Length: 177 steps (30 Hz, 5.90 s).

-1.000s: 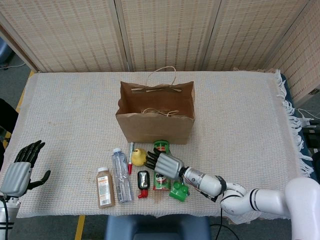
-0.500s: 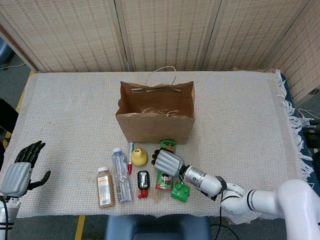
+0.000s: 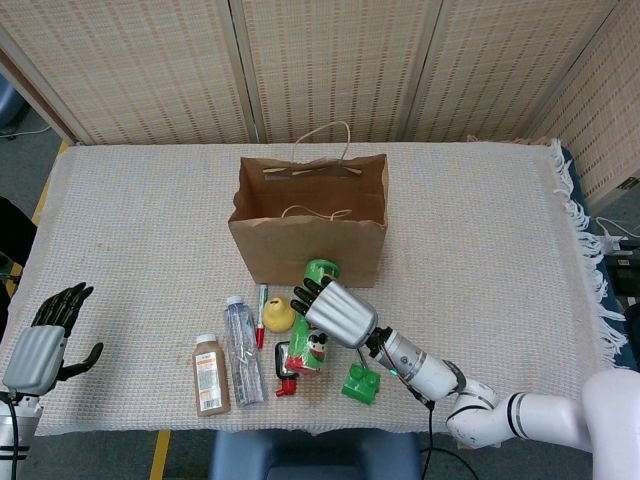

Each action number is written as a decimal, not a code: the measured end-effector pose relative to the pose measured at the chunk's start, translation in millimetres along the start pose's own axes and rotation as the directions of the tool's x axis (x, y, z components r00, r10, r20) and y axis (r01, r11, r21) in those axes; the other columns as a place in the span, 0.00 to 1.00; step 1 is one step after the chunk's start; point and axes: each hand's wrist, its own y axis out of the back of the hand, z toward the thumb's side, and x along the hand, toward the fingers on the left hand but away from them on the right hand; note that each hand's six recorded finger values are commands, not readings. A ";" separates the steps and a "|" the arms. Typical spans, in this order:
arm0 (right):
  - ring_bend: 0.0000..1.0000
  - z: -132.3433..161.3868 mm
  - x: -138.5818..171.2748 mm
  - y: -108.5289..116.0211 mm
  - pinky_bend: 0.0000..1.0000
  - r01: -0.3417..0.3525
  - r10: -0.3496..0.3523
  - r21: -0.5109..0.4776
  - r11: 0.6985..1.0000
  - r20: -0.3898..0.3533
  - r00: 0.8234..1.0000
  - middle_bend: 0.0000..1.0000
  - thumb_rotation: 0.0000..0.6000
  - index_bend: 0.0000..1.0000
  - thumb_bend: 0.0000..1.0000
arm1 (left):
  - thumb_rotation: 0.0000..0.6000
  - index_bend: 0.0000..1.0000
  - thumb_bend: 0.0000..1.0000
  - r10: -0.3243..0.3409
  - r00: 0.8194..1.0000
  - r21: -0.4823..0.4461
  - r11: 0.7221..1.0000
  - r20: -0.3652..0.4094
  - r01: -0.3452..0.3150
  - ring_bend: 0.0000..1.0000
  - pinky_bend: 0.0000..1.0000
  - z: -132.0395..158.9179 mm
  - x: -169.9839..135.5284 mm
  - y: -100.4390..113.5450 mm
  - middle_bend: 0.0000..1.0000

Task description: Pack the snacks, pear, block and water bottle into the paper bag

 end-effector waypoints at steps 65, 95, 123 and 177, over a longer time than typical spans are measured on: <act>0.64 -121.4 -49.2 107.8 0.71 -0.113 -0.418 0.682 0.723 0.562 0.714 0.61 1.00 0.68 0.28 | 1.00 0.00 0.34 -0.032 0.999 -0.033 0.999 0.004 0.032 0.00 0.07 3.7 -4.8 -2.2 0.00; 0.10 -123.3 -52.3 70.1 0.30 -0.352 -0.222 0.787 0.506 0.514 0.829 0.17 1.00 0.00 0.07 | 1.00 0.00 0.34 -0.031 1.000 -0.033 0.999 0.003 0.031 0.00 0.07 3.5 -4.8 -1.6 0.00; 0.08 -80.4 -17.8 109.0 0.26 0.093 -0.276 0.430 0.898 0.386 0.881 0.14 1.00 0.00 0.04 | 1.00 0.00 0.34 -0.028 1.000 -0.022 0.999 -0.004 0.028 0.00 0.07 0.7 -4.0 -1.6 0.00; 0.07 60.2 98.0 -67.9 0.23 -0.736 0.720 -0.106 0.669 -0.156 0.676 0.12 1.00 0.02 0.00 | 1.00 0.00 0.34 -0.076 0.997 0.034 0.996 -0.030 0.077 0.00 0.07 -4.1 -1.2 -9.4 0.00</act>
